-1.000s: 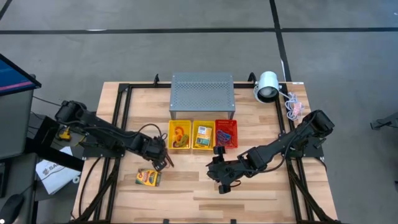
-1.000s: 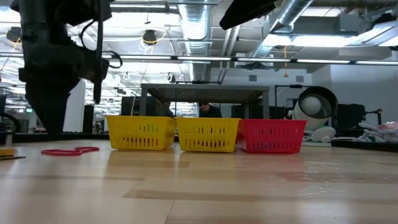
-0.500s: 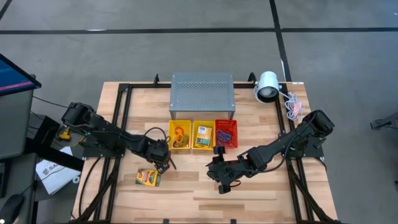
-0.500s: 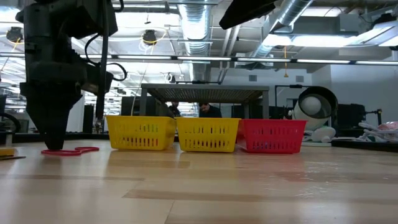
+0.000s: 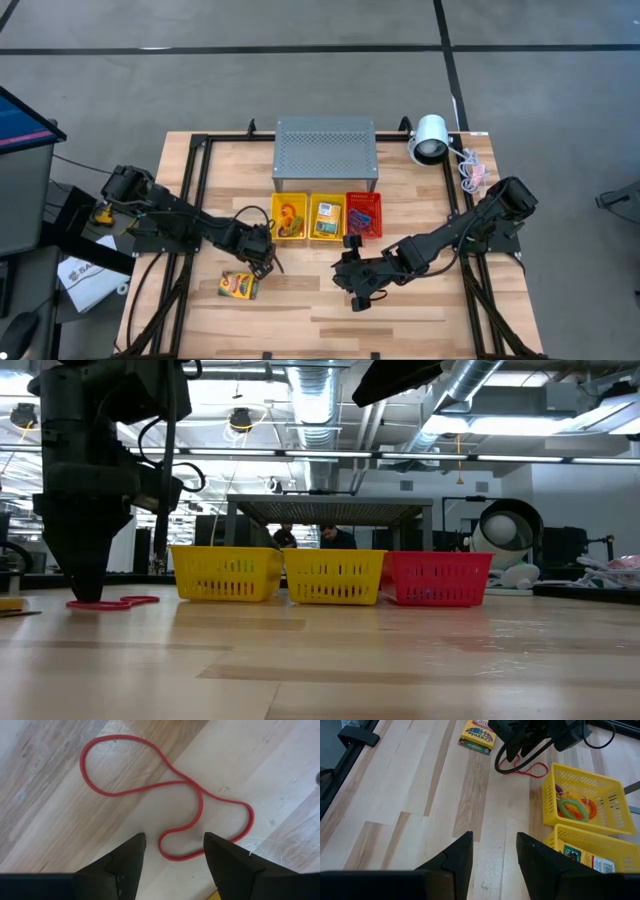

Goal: Pick & Place Office Desk Supplies
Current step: Put the red rubber band into the red bin

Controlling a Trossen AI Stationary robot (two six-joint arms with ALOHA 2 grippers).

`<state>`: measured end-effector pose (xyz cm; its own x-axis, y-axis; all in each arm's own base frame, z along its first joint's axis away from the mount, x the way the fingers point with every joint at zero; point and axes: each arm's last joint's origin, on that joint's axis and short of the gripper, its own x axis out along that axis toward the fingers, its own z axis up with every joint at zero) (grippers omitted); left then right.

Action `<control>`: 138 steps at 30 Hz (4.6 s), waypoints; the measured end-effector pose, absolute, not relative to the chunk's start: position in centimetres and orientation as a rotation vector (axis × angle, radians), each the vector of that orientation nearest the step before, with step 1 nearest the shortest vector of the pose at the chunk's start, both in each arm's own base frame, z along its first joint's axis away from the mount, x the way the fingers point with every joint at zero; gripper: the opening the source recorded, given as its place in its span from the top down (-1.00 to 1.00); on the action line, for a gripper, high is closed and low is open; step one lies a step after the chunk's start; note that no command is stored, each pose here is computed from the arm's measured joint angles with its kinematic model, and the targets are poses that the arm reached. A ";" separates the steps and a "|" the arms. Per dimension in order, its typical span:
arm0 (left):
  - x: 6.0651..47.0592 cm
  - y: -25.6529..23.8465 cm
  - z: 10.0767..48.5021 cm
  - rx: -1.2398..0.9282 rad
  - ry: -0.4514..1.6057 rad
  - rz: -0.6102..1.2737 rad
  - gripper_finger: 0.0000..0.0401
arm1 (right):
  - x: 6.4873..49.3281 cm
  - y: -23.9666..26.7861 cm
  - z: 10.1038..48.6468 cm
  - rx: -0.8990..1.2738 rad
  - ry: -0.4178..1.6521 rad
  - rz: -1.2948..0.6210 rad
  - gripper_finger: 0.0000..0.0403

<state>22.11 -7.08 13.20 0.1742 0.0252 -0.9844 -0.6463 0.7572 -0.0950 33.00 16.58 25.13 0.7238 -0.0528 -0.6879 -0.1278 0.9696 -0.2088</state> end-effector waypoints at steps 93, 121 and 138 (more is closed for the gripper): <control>20.9 -7.9 28.2 -0.589 0.379 -0.199 1.00 | 40.9 11.2 23.3 -0.095 0.441 0.174 -0.19; 22.4 -8.3 28.2 -0.528 0.293 -0.240 1.00 | 41.5 10.6 24.2 -0.080 0.336 0.211 0.61; 22.6 -8.3 29.4 -0.440 0.147 -0.256 0.87 | 41.4 10.6 24.0 -0.102 0.361 0.245 1.00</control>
<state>22.58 -8.30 29.39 0.9574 -0.2761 -0.0851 0.2129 0.8735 -0.4379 41.35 10.64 23.98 0.9065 0.2188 -0.3610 -0.2548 0.9654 -0.0548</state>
